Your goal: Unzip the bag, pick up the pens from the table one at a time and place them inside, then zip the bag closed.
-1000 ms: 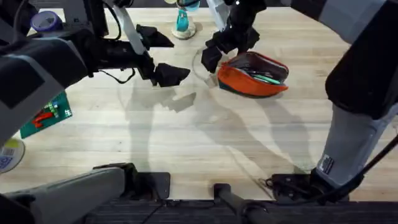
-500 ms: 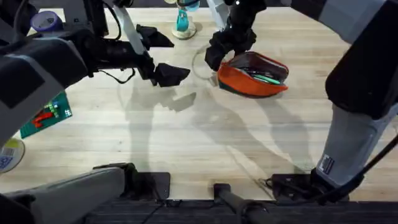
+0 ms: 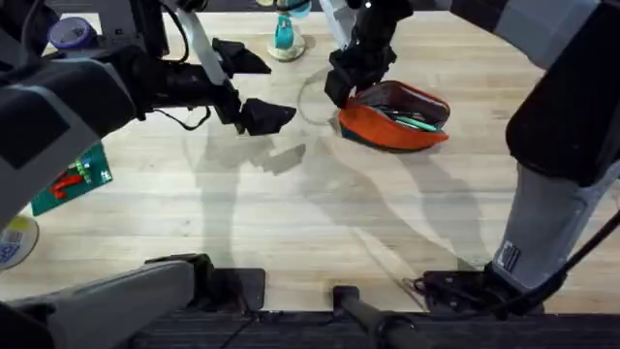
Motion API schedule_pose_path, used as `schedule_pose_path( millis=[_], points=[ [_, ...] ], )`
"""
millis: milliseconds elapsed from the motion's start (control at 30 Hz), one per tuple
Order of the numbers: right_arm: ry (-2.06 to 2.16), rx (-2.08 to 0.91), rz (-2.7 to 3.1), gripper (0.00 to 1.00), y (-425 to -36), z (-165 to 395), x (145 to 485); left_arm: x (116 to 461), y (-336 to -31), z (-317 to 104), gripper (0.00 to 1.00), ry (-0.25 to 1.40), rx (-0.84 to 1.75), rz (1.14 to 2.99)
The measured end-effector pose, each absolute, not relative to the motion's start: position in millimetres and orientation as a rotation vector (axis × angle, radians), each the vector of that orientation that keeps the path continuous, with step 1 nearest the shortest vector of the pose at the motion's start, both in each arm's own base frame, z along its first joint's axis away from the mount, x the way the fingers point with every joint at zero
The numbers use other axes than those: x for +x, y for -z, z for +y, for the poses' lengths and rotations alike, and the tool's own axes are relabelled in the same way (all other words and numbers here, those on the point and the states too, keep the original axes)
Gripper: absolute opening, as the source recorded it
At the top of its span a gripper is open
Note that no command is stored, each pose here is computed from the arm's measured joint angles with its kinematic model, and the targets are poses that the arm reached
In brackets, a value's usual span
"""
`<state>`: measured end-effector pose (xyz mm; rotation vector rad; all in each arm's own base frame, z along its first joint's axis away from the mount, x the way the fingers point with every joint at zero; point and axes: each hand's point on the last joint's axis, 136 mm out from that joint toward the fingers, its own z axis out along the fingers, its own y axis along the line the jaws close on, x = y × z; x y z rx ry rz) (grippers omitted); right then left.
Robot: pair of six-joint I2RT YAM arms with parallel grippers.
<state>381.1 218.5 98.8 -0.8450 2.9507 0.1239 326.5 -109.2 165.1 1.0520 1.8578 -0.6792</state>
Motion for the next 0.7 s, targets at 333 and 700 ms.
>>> schedule_pose_path(
  millis=[333, 700],
  points=[
    [-0.163, -0.842, 2.953, 0.124, -99.3, 223.1, 379.2, 326.5, -165.1, -109.2, 0.993, 0.679, 1.052, 1.858],
    [-0.232, -0.838, 2.958, 0.035, -100.2, 229.2, 376.5, 326.5, -165.1, -109.2, 0.993, 0.679, 1.052, 1.858]
  ],
)
